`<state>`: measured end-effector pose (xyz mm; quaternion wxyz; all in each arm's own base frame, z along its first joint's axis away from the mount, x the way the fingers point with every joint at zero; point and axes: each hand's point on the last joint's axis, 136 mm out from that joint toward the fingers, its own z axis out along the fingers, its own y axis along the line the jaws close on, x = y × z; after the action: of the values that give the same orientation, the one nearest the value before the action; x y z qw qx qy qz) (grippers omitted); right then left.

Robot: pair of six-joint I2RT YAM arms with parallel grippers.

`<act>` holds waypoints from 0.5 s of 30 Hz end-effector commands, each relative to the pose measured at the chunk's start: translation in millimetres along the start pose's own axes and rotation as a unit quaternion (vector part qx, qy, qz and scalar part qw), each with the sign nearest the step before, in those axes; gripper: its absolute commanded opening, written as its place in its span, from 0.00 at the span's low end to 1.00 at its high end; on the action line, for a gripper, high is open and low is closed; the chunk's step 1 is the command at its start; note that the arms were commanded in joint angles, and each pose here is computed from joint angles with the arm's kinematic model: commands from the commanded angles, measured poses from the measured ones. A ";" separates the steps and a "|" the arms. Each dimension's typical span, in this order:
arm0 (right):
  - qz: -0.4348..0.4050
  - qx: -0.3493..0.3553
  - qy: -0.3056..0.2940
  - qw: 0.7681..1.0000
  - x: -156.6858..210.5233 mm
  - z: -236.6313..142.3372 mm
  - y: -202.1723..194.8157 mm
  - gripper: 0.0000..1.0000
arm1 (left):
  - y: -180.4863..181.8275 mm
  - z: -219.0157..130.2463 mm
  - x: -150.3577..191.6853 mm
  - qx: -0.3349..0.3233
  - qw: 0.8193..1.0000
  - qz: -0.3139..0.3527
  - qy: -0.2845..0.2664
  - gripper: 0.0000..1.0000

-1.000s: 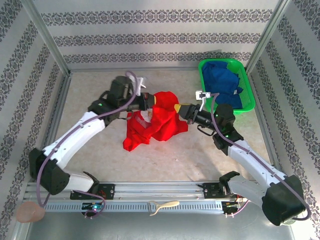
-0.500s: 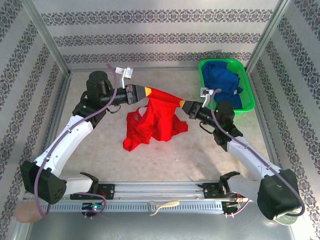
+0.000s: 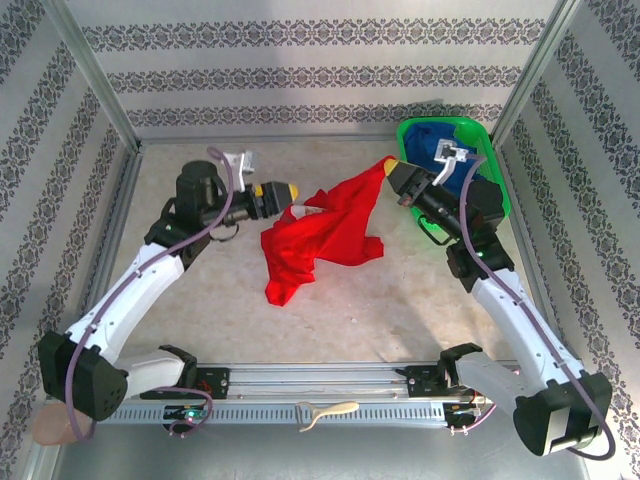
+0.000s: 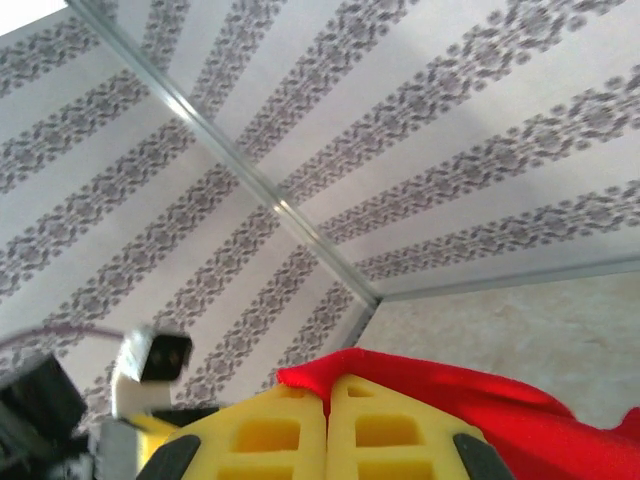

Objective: Fold the inside-out t-shirt

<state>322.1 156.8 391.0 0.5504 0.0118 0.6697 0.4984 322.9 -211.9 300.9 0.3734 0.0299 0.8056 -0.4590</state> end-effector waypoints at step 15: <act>-0.003 0.043 -0.030 0.999 -9.2 -19.3 -21.2 0.00 | 91.9 51.8 181.6 -0.185 0.974 -0.017 0.132 0.77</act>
<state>321.6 134.9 376.0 0.5523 0.0458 0.6837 0.4749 246.4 -227.8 98.2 0.2257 0.0059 0.9272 -0.2989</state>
